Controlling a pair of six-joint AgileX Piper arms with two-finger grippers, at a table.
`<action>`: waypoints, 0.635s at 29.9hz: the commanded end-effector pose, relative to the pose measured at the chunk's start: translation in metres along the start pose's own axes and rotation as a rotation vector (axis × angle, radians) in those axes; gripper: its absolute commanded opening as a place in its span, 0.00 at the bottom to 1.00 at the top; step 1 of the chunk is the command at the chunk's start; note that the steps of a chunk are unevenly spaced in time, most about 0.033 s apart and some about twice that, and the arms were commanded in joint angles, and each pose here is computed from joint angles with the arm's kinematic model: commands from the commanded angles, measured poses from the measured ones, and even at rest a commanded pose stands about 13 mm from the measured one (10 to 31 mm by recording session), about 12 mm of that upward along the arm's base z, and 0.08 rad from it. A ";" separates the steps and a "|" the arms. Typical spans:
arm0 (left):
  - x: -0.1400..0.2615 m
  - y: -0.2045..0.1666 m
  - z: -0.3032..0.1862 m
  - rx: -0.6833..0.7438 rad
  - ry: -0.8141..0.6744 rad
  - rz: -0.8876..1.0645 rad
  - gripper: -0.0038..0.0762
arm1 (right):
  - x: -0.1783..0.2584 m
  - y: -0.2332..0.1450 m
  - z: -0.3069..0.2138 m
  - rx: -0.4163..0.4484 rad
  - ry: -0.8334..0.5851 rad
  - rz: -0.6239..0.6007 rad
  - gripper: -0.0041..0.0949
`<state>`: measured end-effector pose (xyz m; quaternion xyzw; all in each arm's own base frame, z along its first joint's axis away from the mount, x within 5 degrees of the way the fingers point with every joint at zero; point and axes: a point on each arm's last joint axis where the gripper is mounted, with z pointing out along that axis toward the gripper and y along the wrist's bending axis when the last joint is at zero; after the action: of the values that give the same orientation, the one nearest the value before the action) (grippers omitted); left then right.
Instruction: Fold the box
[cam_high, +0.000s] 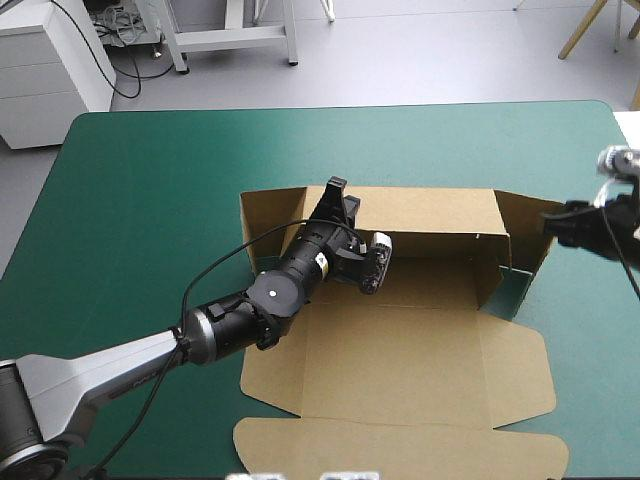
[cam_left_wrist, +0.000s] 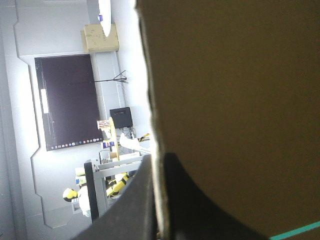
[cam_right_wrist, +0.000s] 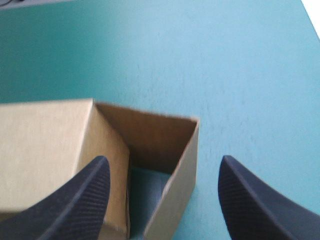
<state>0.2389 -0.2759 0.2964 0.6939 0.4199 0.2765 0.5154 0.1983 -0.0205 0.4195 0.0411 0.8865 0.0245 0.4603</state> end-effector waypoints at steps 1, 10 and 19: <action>-0.001 0.015 -0.009 -0.049 -0.005 -0.010 0.04 | -0.042 -0.002 0.006 0.009 -0.126 -0.007 0.62; 0.000 0.015 -0.009 -0.053 0.006 -0.010 0.04 | -0.076 -0.012 0.089 -0.004 0.036 0.039 0.62; 0.004 0.016 -0.010 -0.069 0.050 -0.015 0.04 | -0.065 -0.019 0.141 -0.009 0.198 0.058 0.62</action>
<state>0.2396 -0.2748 0.2968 0.6900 0.4237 0.2824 0.5144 0.3546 -0.0462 0.3670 0.0646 0.9406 0.0472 0.3300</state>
